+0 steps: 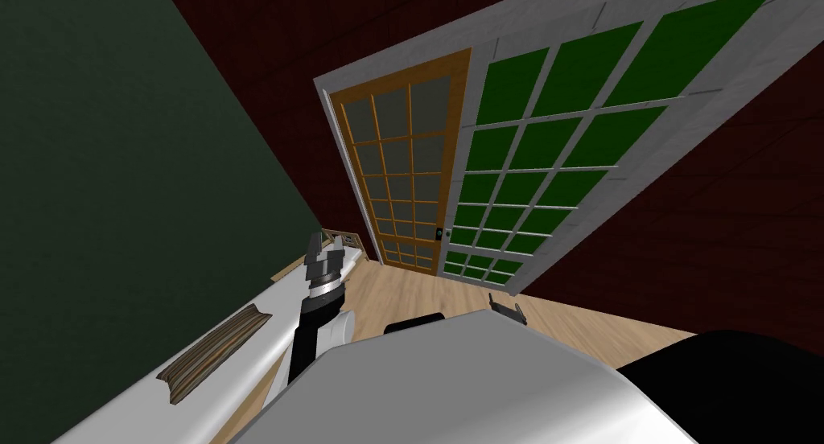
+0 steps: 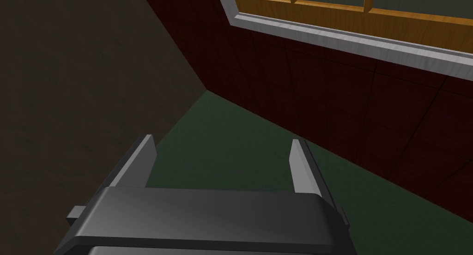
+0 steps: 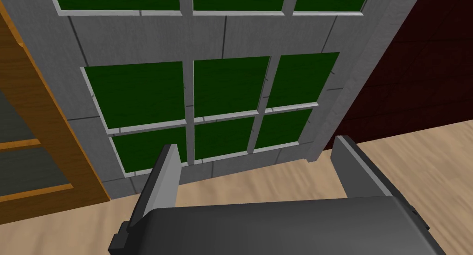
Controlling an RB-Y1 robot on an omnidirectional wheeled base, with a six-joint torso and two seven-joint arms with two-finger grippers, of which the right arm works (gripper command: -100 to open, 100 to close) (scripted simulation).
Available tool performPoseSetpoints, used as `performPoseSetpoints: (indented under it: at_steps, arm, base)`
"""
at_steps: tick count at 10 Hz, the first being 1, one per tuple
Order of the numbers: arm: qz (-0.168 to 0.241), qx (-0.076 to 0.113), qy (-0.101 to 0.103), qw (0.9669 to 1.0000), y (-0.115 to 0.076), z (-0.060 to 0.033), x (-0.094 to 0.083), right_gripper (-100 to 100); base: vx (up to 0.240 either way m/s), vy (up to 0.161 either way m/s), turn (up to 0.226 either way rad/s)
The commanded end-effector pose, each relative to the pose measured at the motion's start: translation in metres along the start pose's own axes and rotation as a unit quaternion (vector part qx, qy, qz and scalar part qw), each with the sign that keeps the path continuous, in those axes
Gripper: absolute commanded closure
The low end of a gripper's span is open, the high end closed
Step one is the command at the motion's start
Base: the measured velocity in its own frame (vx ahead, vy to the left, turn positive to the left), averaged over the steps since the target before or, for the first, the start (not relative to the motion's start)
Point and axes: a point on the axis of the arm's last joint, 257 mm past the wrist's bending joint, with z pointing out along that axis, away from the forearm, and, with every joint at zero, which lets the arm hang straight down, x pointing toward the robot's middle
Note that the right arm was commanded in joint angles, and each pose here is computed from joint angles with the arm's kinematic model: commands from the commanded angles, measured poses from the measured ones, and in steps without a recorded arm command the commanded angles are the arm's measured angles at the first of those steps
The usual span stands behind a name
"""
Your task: Pull the door open
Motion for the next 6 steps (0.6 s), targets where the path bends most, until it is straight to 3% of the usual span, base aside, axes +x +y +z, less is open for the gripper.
performPoseSetpoints:
  at_steps: [1,6]
  arm:
    - [0.003,0.009,0.002,1.0,-0.015,0.0037,0.001,-100]
    - [0.011,0.042,0.013,0.999,-0.072,0.0175,0.013,-100]
  base:
    - [-0.036,0.013,-0.053]
    - [-0.014,0.018,-0.058]
